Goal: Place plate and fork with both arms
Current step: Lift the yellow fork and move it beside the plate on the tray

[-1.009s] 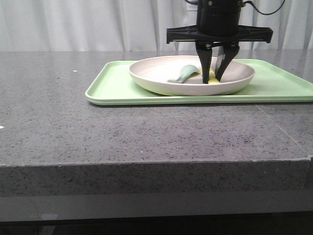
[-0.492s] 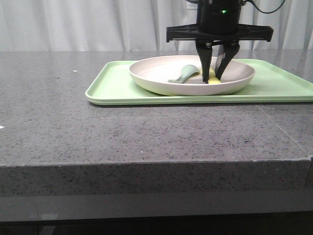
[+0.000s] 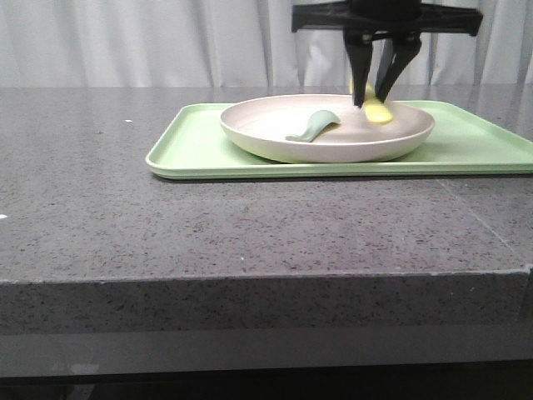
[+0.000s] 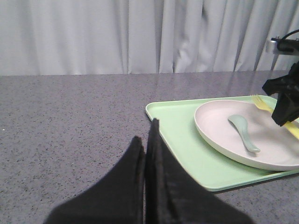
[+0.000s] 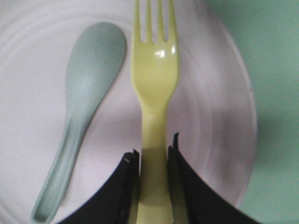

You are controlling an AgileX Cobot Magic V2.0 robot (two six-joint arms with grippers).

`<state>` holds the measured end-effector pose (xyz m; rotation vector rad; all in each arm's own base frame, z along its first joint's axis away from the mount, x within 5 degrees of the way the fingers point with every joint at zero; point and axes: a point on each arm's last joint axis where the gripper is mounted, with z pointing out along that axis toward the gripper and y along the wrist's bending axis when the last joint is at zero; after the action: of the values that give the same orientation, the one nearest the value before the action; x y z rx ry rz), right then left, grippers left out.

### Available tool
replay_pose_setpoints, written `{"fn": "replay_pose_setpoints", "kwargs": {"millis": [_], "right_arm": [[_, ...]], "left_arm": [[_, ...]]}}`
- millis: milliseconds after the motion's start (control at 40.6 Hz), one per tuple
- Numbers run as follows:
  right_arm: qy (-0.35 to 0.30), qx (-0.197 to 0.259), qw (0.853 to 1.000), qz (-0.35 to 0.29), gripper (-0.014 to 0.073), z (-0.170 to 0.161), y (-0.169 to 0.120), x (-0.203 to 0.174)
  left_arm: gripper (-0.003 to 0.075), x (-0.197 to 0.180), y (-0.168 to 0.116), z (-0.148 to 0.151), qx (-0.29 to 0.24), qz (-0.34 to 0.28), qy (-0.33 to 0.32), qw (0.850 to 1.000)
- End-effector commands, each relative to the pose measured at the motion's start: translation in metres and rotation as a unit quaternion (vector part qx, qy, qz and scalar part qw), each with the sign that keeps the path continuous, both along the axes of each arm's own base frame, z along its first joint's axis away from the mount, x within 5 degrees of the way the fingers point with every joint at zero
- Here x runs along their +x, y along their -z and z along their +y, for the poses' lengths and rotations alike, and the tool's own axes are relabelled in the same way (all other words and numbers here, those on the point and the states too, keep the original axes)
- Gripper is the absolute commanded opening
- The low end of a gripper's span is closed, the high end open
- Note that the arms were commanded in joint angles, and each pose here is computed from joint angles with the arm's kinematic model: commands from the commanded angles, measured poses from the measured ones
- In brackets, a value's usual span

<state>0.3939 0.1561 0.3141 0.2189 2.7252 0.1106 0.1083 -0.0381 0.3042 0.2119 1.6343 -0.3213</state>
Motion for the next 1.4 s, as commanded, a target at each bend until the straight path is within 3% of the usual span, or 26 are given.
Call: {"fn": "replay_pose_setpoints", "kwargs": {"millis": [0,197,394,615,984,1378], "right_arm": [[0.007,0.008,0.997,-0.075,0.0130,-0.021,-0.056,-0.009],[-0.001,-0.011,0.994,-0.105,0.0130,-0.049,-0.089,-0.005],[0.012,-0.035,0.995,-0.096,0.0130,-0.087,-0.092,0.001],[-0.003,-0.026,0.997,-0.071,0.0130,-0.105,-0.073,0.016],[-0.022,-0.019,1.000,-0.008,0.0130,-0.099,-0.022,0.044],[-0.023,-0.024,0.999,0.032,0.0131,-0.098,0.005,0.054]], "left_arm": [[-0.0018,0.000,-0.016,0.001,-0.024,-0.048,-0.007,0.999],[-0.0018,0.000,-0.016,0.001,-0.024,-0.048,-0.007,0.999],[-0.0018,0.000,-0.016,0.001,-0.024,-0.048,-0.007,0.999],[-0.0018,0.000,-0.016,0.001,-0.024,-0.048,-0.007,0.999],[-0.0018,0.000,-0.016,0.001,-0.024,-0.048,-0.007,0.999],[-0.0018,0.000,-0.016,0.001,-0.024,-0.048,-0.007,0.999]]}}
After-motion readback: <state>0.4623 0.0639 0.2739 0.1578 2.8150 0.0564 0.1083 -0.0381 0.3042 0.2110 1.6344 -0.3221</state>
